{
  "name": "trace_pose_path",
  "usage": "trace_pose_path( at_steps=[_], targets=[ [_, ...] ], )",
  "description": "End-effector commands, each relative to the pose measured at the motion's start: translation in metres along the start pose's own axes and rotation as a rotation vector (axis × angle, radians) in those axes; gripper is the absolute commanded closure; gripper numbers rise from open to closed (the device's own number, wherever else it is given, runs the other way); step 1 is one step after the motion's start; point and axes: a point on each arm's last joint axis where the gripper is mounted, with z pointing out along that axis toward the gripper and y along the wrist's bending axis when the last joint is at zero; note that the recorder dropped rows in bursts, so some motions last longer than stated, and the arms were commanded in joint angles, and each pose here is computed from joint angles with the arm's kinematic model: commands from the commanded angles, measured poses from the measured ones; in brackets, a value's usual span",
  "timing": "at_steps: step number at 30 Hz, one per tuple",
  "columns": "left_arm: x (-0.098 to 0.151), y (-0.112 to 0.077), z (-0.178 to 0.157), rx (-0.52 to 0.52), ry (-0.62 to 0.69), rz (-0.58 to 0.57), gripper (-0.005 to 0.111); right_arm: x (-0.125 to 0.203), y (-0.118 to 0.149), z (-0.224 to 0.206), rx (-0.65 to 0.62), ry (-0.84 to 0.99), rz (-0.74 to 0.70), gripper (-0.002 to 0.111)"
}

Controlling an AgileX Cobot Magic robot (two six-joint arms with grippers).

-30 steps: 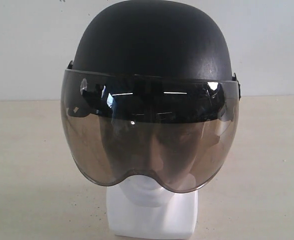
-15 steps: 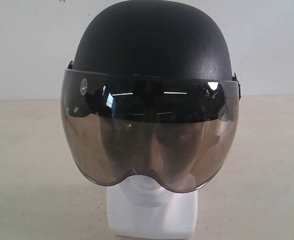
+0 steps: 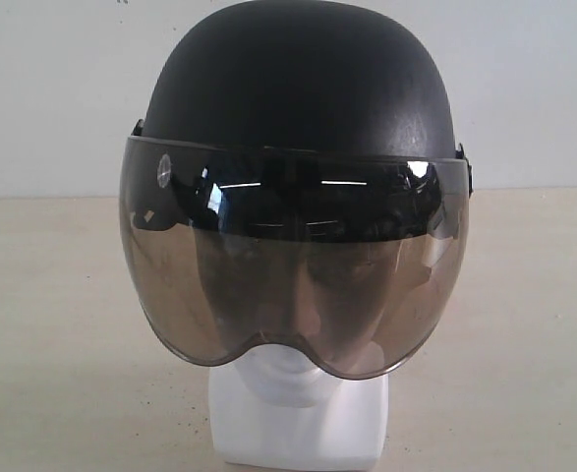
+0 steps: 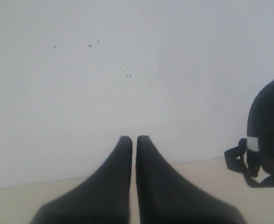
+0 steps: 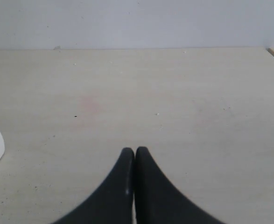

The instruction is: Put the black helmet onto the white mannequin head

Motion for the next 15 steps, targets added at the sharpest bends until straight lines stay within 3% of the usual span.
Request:
trace_pose_path(
  at_steps=[1,5,11,15],
  targets=[
    [0.016,-0.004,0.006,0.031,0.017,0.151,0.102,-0.001,0.000,0.000,0.007,-0.005,-0.008,0.109],
    [0.038,-0.009,0.013,0.066,0.056,0.076,0.102,-0.001,0.000,0.000,0.007,-0.005,-0.008,0.109],
    [0.090,-0.015,0.013,0.079,0.117,-0.081,0.102,-0.001,0.000,0.000,0.007,-0.005,-0.008,0.109],
    [0.123,-0.017,0.008,0.077,0.123,-0.107,0.102,-0.001,0.000,0.000,0.007,-0.005,-0.008,0.109]
  ],
)
